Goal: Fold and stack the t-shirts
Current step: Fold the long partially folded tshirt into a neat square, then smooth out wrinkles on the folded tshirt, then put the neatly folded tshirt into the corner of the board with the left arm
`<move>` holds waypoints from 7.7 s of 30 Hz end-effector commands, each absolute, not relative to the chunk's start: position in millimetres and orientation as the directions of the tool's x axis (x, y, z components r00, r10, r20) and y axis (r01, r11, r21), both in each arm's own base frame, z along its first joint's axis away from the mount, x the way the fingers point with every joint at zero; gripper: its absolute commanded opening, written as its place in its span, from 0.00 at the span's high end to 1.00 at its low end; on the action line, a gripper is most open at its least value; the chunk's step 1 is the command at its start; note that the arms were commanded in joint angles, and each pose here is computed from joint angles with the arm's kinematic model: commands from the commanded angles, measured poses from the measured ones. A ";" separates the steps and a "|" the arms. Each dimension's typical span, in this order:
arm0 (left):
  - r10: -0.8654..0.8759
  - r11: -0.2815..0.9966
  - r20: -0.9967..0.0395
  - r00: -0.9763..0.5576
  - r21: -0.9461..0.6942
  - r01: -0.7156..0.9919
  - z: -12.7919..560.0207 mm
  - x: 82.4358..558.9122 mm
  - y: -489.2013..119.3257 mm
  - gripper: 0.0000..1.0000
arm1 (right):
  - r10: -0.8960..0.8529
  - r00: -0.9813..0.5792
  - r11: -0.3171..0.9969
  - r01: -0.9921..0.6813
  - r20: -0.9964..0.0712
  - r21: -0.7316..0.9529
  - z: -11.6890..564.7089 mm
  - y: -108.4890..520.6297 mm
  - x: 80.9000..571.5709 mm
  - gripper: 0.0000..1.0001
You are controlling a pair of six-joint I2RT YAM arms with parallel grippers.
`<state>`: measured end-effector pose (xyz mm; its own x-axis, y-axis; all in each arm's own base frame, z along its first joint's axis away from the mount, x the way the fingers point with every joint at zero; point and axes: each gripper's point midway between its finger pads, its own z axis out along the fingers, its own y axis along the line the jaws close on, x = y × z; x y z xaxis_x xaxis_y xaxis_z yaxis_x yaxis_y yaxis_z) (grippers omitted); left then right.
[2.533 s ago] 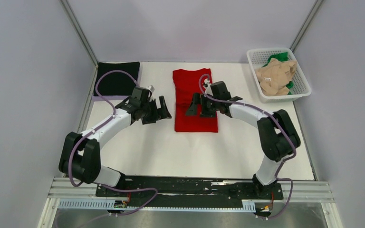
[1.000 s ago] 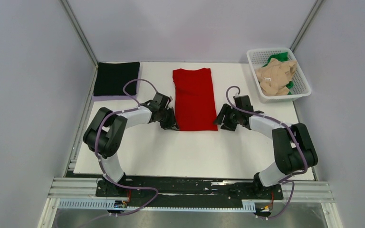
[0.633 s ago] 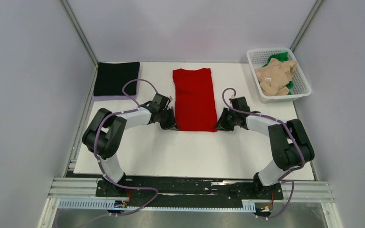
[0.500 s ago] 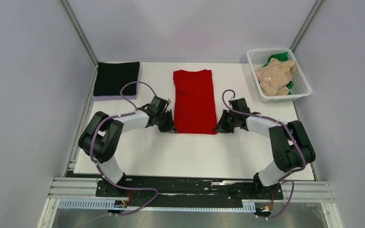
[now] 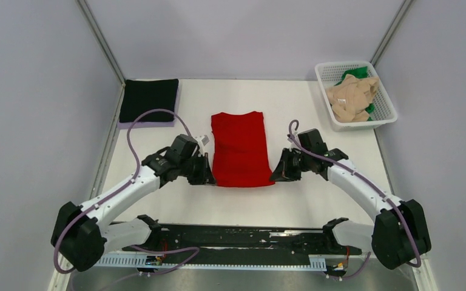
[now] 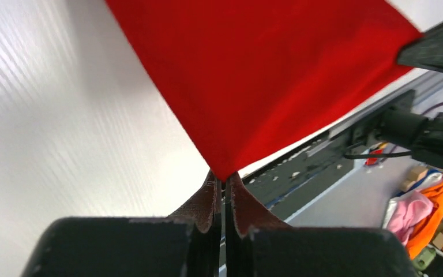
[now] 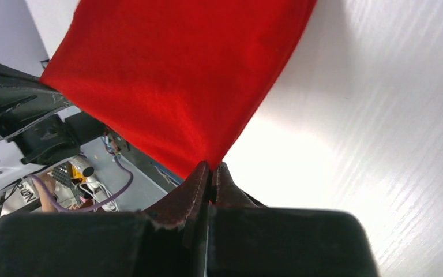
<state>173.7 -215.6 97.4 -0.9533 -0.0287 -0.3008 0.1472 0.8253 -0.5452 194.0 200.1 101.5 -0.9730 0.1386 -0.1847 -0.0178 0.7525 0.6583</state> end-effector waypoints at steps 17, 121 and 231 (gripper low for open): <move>-0.241 0.828 -0.606 -0.758 -0.536 0.165 193.4 378.8 -211.2 1.00 | 0.262 -0.860 0.713 -0.134 -0.438 0.689 198.1 206.7 377.1 1.00; -0.200 0.877 -0.317 -0.927 -0.479 -0.025 50.6 328.7 -200.5 0.00 | 0.221 -0.944 0.679 -0.030 -0.244 0.734 42.9 242.9 324.0 0.00; 0.230 0.764 -0.750 -0.620 0.534 -0.363 224.1 593.9 95.3 0.96 | 0.376 -0.654 0.927 0.280 -0.657 0.251 91.0 49.6 316.5 0.00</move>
<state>573.1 76.0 227.2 -0.6678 0.2798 -0.6897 -0.2882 0.7572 0.5861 302.5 57.3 75.1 -0.6956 0.3661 -0.6182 0.2561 0.9303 0.2627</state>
